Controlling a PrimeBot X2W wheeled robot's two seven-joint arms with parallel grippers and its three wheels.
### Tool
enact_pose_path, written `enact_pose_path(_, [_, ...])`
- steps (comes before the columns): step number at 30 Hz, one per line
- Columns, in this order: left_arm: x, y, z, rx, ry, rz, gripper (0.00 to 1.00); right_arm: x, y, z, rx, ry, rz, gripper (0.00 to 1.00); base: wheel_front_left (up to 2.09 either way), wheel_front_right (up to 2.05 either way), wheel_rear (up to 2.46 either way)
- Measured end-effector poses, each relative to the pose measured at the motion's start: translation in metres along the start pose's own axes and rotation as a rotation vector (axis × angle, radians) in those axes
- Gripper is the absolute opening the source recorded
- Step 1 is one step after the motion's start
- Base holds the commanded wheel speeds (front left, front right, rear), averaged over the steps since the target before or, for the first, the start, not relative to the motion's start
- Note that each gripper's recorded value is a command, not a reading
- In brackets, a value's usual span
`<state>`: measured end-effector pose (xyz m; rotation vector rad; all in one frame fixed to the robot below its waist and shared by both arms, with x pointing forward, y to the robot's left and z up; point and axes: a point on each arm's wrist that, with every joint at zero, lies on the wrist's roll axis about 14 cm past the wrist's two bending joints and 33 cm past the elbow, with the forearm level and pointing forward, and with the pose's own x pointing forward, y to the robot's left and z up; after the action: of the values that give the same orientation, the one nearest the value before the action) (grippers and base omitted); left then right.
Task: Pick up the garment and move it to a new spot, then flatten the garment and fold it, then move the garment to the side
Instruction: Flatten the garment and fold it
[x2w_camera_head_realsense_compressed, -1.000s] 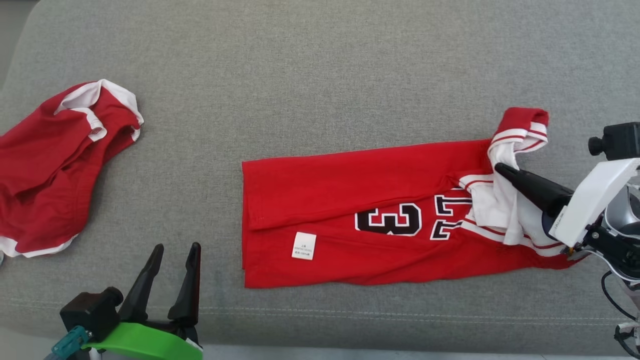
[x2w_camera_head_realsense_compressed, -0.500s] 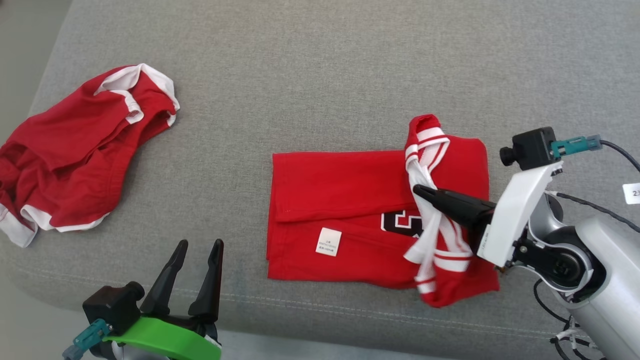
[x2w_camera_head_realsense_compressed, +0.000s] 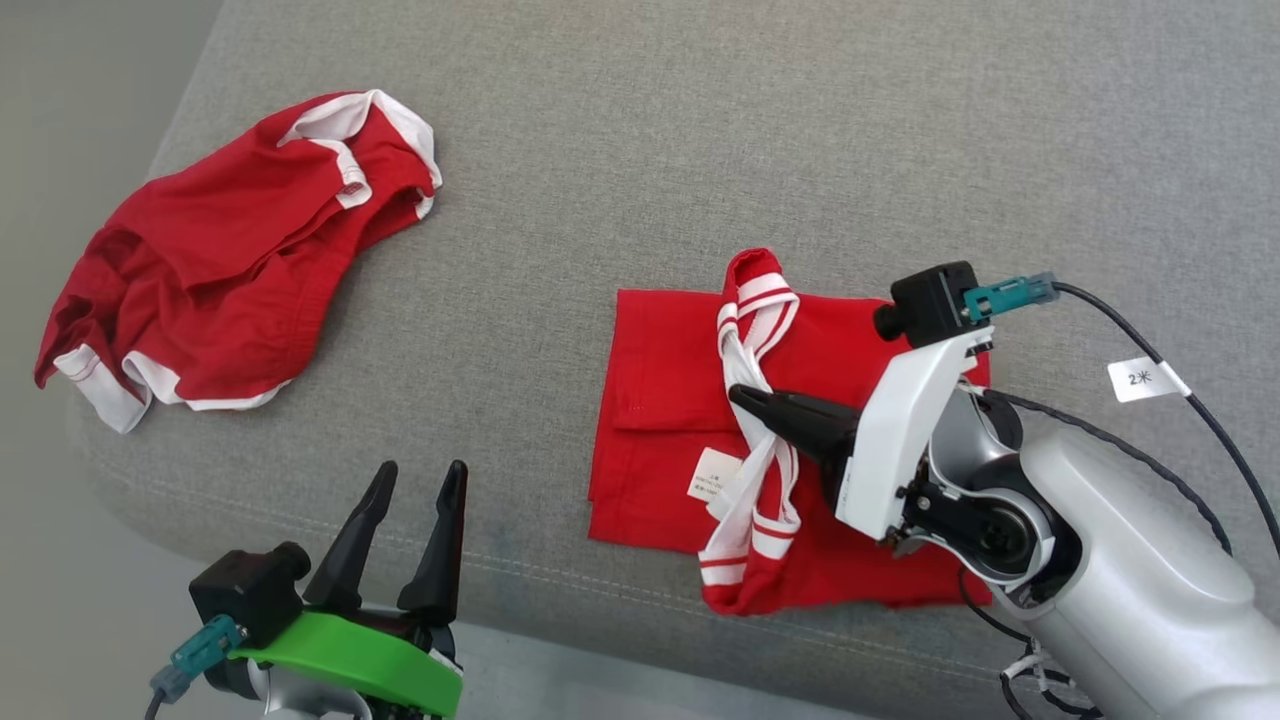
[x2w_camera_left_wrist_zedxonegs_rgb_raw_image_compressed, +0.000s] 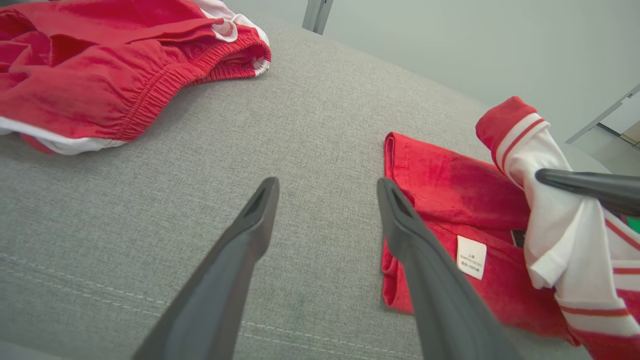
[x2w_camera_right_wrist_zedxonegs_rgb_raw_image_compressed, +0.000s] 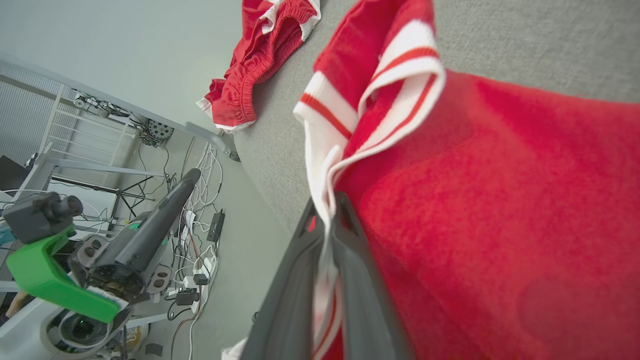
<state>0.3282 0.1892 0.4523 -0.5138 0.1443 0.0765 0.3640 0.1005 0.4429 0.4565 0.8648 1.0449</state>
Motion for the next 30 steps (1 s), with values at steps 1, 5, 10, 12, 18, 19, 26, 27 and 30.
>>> enact_pose_path(1, [0.000,0.001,0.000,-0.003,-0.002,0.005,1.00,0.003,0.001,0.000,0.000,0.003,0.000,0.00,0.00,0.00,0.00])
enact_pose_path(5, [-0.001,0.001,0.000,-0.012,-0.011,0.012,1.00,0.013,0.004,-0.001,-0.003,0.007,0.000,0.00,0.00,0.00,0.00])
enact_pose_path(10, [-0.004,0.002,0.001,-0.018,-0.020,0.024,1.00,0.022,0.005,-0.005,0.006,0.011,-0.011,0.00,0.00,0.00,0.00])
enact_pose_path(12, [-0.005,0.002,0.001,-0.021,-0.024,0.024,1.00,0.025,0.005,-0.006,0.009,0.008,-0.015,0.00,0.00,0.00,0.00])
enact_pose_path(18, [-0.007,0.007,0.006,-0.023,-0.043,0.044,1.00,0.036,0.009,-0.004,-0.006,0.001,-0.024,1.00,0.00,0.00,0.00])
enact_pose_path(19, [-0.008,0.008,0.007,-0.021,-0.046,0.047,1.00,0.038,0.013,-0.004,-0.011,0.001,-0.016,1.00,0.00,0.00,0.00])
enact_pose_path(26, [-0.010,0.011,0.010,-0.013,-0.057,0.054,1.00,0.051,0.059,-0.001,-0.040,-0.014,0.088,1.00,0.00,0.00,0.00])
enact_pose_path(27, [-0.010,0.011,0.011,-0.013,-0.058,0.052,1.00,0.052,0.062,0.001,-0.041,-0.023,0.093,1.00,0.00,0.00,0.00])
enact_pose_path(30, [-0.009,0.011,0.014,-0.009,-0.070,0.048,1.00,0.050,0.073,0.013,-0.043,-0.079,0.116,1.00,0.00,0.00,0.00])
